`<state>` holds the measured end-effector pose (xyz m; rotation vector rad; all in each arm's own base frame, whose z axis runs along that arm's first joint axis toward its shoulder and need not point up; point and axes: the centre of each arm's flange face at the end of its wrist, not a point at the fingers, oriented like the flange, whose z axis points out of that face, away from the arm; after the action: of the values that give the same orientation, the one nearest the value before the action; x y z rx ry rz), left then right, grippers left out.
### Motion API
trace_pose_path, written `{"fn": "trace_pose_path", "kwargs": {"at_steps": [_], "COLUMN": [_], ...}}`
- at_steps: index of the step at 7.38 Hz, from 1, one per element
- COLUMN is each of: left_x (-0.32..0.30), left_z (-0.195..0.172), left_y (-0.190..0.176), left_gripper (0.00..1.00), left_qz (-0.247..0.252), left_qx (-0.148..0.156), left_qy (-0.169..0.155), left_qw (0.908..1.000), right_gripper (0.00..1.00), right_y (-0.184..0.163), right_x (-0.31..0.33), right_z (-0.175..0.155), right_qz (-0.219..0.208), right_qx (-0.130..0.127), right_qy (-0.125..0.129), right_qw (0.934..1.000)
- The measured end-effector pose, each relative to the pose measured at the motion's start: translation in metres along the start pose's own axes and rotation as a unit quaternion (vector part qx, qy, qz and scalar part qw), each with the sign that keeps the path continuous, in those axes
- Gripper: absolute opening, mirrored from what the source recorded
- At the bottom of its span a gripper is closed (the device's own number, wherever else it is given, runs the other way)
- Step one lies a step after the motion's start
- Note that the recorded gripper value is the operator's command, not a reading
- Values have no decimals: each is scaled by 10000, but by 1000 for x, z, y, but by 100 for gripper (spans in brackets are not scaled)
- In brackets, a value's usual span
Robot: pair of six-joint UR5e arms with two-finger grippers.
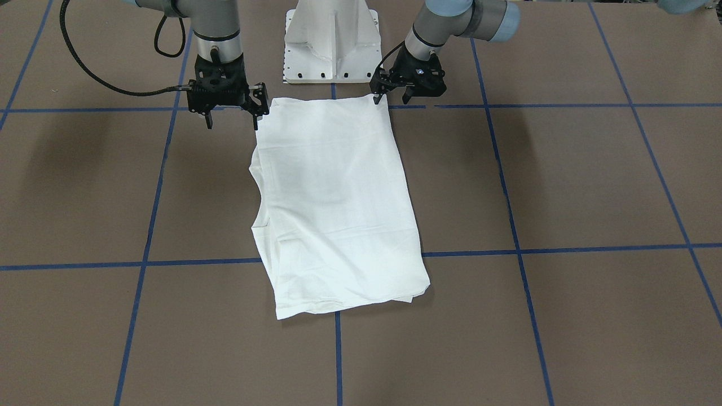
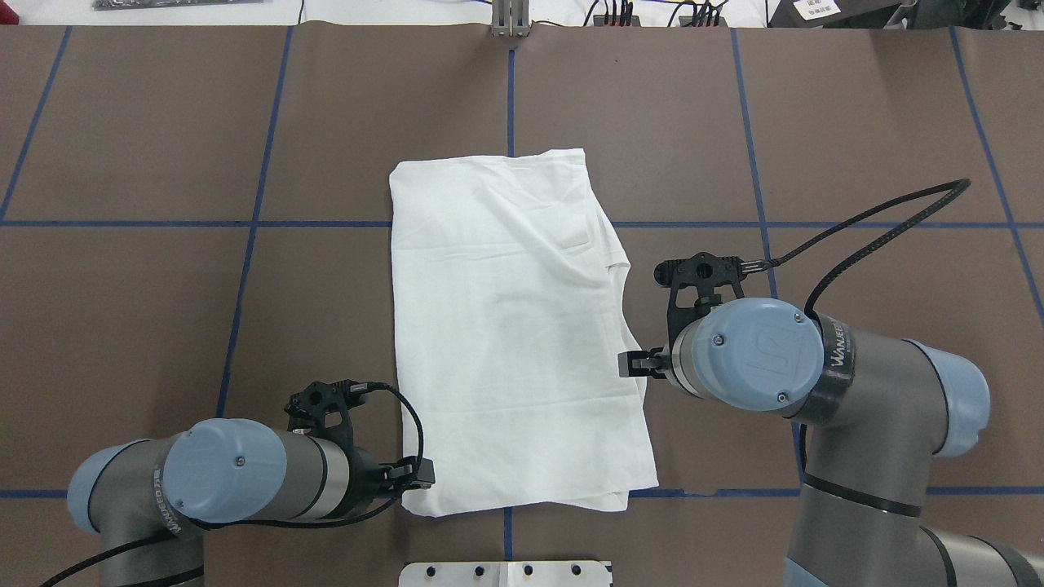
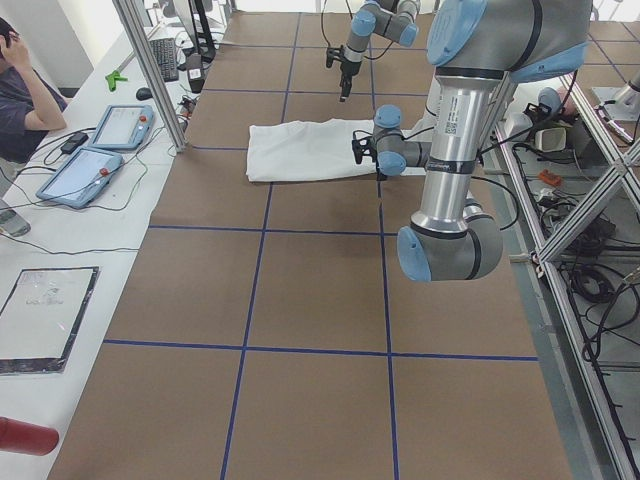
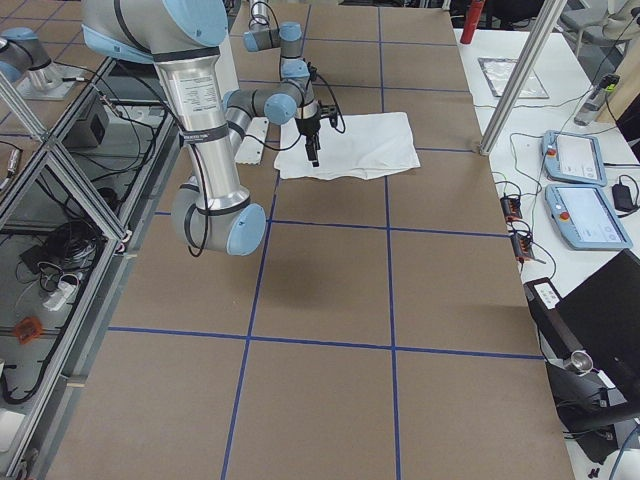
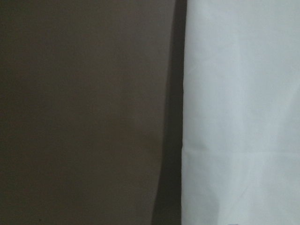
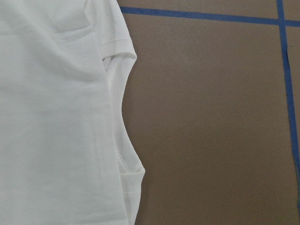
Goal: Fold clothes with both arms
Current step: 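Lower both grippers beside the folded shirt's side edges, then grasp the folded shirt's side edges nearest the robot with both grippers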
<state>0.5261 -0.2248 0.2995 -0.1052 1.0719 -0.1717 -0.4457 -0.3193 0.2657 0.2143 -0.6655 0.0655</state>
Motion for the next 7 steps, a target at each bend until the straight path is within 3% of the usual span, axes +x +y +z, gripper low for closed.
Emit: {"fn": "trace_pose_path", "kwargs": {"at_steps": [2, 3, 4, 5, 7], "left_x": [8, 14, 18, 21, 23], "left_z": [3, 8, 13, 16, 15], "left_y": [4, 4, 4, 3, 3], "left_gripper": [85, 67, 29, 2, 0], "left_qz": [19, 22, 24, 25, 31], "left_qx": [-30, -32, -33, -33, -35], "left_qy": [35, 39, 33, 30, 47], "left_qw": [10000, 10000, 10000, 10000, 10000], "right_gripper": [100, 100, 100, 100, 100], "right_y": [0, 0, 0, 0, 0], "right_x": [0, 0, 0, 0, 1], "right_z": [0, 0, 0, 0, 1], "right_qz": [0, 2, 5, 7, 6], "right_qx": [1, 1, 3, 3, 4], "right_qy": [3, 1, 4, 7, 7], "right_qw": [10000, 10000, 10000, 10000, 10000]}}
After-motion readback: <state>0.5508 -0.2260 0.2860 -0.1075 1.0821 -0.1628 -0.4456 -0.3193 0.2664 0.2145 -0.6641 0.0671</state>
